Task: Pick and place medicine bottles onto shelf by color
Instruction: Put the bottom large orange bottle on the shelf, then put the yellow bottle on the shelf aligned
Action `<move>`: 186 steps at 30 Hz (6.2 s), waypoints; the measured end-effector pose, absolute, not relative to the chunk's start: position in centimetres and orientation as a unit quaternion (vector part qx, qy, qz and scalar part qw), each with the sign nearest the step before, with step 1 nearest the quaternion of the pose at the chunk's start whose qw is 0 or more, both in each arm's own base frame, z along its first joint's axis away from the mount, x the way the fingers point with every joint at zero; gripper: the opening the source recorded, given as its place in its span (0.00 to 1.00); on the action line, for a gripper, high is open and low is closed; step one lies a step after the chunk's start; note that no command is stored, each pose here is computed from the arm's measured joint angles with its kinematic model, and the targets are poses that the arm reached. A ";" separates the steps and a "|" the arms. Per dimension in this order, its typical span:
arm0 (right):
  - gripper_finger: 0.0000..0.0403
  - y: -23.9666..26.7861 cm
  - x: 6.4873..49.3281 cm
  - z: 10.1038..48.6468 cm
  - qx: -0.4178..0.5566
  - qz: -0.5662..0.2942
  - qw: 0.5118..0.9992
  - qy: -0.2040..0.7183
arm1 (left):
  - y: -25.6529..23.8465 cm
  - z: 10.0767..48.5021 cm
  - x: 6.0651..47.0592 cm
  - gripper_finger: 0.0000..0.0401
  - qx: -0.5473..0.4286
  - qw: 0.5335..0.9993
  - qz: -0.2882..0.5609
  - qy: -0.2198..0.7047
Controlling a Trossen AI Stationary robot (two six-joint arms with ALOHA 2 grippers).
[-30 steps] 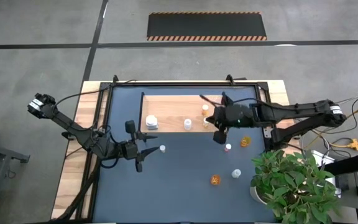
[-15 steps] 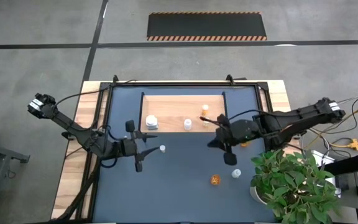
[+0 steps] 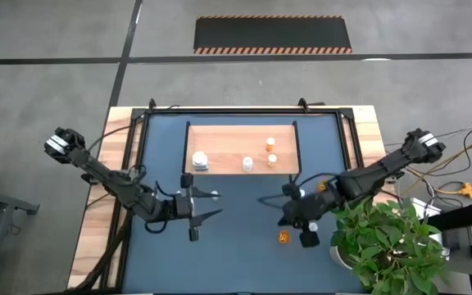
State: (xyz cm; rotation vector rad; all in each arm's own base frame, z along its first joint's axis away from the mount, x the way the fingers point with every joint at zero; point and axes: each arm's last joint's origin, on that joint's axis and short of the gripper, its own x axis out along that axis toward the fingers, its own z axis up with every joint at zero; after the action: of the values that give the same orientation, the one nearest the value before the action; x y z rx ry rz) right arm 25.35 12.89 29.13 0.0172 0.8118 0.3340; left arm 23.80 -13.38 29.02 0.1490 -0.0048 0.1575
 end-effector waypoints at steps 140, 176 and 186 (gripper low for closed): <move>0.02 -1.6 43.9 34.9 -0.078 0.022 0.861 0.502 | -13.6 31.5 19.2 0.43 0.203 0.956 0.214 0.008; 0.23 -1.6 44.5 33.5 -0.093 0.030 0.859 0.502 | -13.6 31.5 19.2 0.43 0.205 0.955 0.214 0.009; 0.33 -1.4 43.7 34.9 -0.088 0.025 0.868 0.488 | -13.6 31.5 19.2 0.43 0.205 0.955 0.214 0.009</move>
State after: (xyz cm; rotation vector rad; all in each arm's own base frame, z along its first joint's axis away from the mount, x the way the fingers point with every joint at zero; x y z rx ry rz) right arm 43.69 -1.44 34.89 -0.1846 1.0220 0.0532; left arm 19.18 -13.58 31.48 0.4168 0.0184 0.4342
